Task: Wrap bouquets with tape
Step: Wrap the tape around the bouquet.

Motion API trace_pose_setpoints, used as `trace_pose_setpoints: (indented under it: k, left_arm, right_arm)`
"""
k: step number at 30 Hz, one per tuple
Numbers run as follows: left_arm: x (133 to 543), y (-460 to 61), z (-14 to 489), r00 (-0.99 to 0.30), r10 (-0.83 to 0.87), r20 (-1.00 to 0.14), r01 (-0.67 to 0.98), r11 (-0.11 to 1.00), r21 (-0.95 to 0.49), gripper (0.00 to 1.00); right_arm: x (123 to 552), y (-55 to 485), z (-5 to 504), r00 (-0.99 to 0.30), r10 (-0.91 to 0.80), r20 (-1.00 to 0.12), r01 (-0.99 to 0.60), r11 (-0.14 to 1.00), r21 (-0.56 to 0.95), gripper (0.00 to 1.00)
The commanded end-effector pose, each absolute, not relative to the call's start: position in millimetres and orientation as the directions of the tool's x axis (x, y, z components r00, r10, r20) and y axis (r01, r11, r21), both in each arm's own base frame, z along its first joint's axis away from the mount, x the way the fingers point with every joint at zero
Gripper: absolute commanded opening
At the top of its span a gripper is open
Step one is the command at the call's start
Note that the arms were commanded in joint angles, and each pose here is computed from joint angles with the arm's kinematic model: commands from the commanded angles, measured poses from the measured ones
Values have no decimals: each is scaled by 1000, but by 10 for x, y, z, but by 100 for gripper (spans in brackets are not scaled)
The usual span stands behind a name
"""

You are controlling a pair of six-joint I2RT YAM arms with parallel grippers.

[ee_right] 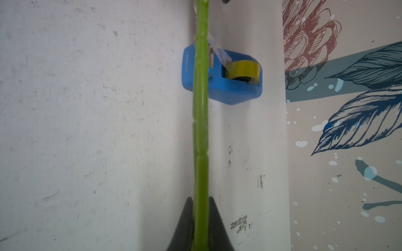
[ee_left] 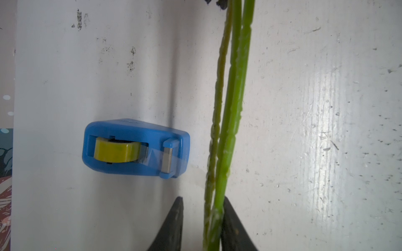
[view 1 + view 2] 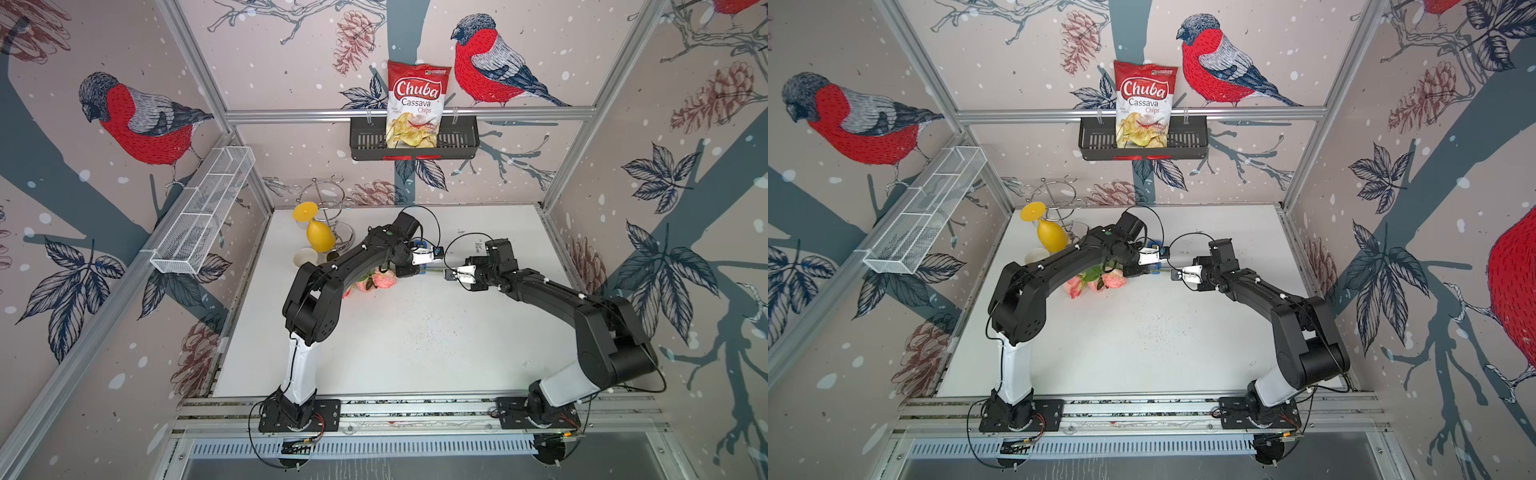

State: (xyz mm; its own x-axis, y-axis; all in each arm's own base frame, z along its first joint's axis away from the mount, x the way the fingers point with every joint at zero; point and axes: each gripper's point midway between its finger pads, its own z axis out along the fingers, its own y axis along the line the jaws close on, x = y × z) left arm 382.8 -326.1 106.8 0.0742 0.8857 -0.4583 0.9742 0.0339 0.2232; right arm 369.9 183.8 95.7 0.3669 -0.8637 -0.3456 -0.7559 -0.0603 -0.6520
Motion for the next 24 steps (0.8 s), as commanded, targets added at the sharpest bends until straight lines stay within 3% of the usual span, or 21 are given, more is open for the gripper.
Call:
trace_pose_setpoints:
  k: [1,4,7,8,9,10,11,19,24]
  left_arm:
    - [3884,-3337,1116,80,867,-492,971,45,236,18]
    - [3892,-3332,1131,79,867,-492,969,50,244,0]
    - [3911,-3327,1218,87,859,-504,960,64,274,0]
    - [3934,-3316,1256,89,858,-506,953,75,295,0]
    - [3971,-3310,1299,87,856,-510,944,93,317,0]
    - [3987,-3298,1314,91,856,-510,937,99,334,0]
    - [3985,-3292,1322,97,856,-508,934,97,342,0]
    - [3955,-3258,1343,108,872,-477,913,102,395,0]
    - [3904,-3287,1366,126,885,-449,883,106,457,0]
  right_arm:
    - [3653,1883,999,382,-846,-372,-763,-61,-644,0]
    - [3641,1892,1012,383,-843,-377,-764,-60,-642,0]
    - [3609,1891,1047,388,-838,-384,-759,-54,-649,0]
    - [3586,1885,1097,383,-833,-399,-760,-38,-649,5]
    - [3579,1880,1174,365,-829,-424,-757,1,-653,27]
    - [3579,1877,1284,347,-820,-455,-743,56,-667,57]
    - [3544,1867,1399,350,-810,-471,-725,85,-684,99]
    - [3409,1604,2311,274,-758,-592,-532,394,-750,99]
    - [3255,1506,3003,359,-635,-684,-387,566,-728,100]
